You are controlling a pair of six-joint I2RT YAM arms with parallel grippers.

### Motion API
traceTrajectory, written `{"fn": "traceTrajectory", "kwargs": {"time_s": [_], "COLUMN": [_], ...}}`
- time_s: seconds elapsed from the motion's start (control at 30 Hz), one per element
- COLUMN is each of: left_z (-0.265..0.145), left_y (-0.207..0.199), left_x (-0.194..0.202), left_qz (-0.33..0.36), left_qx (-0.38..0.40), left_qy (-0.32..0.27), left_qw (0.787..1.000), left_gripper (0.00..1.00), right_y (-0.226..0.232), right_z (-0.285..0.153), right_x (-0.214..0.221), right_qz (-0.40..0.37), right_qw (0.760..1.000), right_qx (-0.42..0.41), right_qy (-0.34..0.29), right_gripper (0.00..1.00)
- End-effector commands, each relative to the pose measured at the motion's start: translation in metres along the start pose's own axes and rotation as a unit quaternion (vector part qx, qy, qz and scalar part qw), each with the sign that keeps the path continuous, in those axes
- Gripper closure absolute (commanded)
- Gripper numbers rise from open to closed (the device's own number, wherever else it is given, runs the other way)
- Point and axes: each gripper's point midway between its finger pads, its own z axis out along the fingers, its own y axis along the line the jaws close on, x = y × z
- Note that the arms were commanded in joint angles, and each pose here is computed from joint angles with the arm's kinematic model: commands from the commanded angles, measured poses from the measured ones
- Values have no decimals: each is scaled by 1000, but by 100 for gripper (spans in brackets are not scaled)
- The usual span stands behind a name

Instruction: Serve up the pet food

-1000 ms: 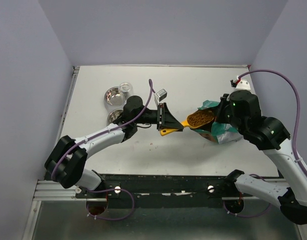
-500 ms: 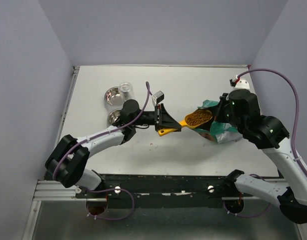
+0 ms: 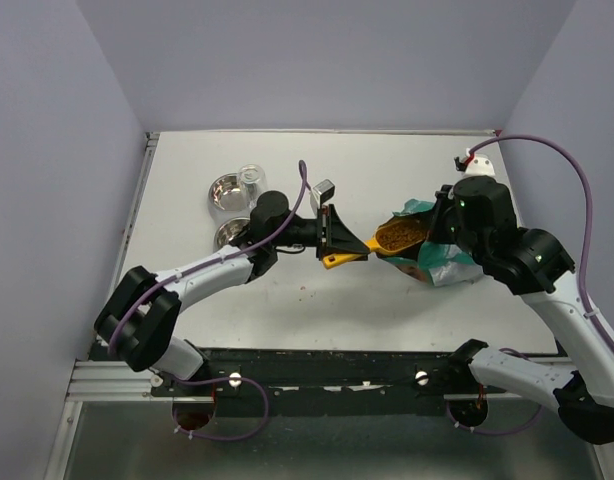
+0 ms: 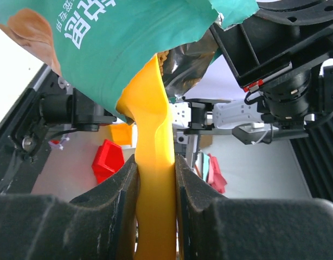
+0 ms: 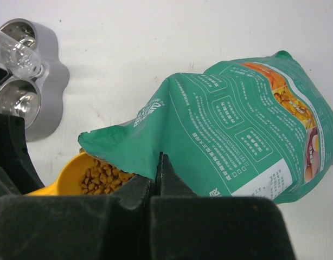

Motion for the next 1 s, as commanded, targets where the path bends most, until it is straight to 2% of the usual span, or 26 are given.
{"fn": "traceTrajectory", "kwargs": {"time_s": [0.0, 0.07, 0.17, 0.27, 0.43, 0.6, 0.7, 0.77, 0.83, 0.9, 0.97], "left_z": [10, 4, 0, 1, -6, -11, -8, -7, -2, -11, -19], "left_y": [-21, -25, -10, -25, -27, -22, -9, 4, -14, -35, -27], "left_x": [-37, -29, -25, -24, -16, -12, -17, -26, -27, -19, -18], "left_qz": [2, 11, 43, 47, 97, 108, 97, 47, 58, 85, 87], "left_qx": [46, 56, -1, 42, 25, 32, -29, -107, -86, -62, -83], "left_qy": [-58, -61, -55, -46, -39, -50, -57, -64, -54, -76, -94], "left_qw": [997, 996, 998, 997, 994, 992, 993, 991, 993, 992, 988], "left_gripper": [100, 100, 100, 100, 100, 100, 100, 100, 100, 100, 100], "right_y": [7, 6, 6, 7, 4, -1, 2, 3, 4, 3, 2], "right_z": [-14, -14, -12, -12, -16, -20, -19, -18, -19, -20, -22], "right_x": [-22, -22, -21, -19, -21, -22, -21, -20, -21, -23, -25], "right_qz": [7, 6, 8, 9, 11, 19, 18, 19, 19, 18, 21], "right_qw": [999, 999, 999, 999, 999, 999, 999, 999, 999, 999, 998], "right_qx": [-24, -22, -22, -25, -22, -15, -20, -22, -24, -23, -21], "right_qy": [-33, -33, -36, -34, -40, -47, -41, -39, -41, -43, -47], "right_gripper": [100, 100, 100, 100, 100, 100, 100, 100, 100, 100, 100]}}
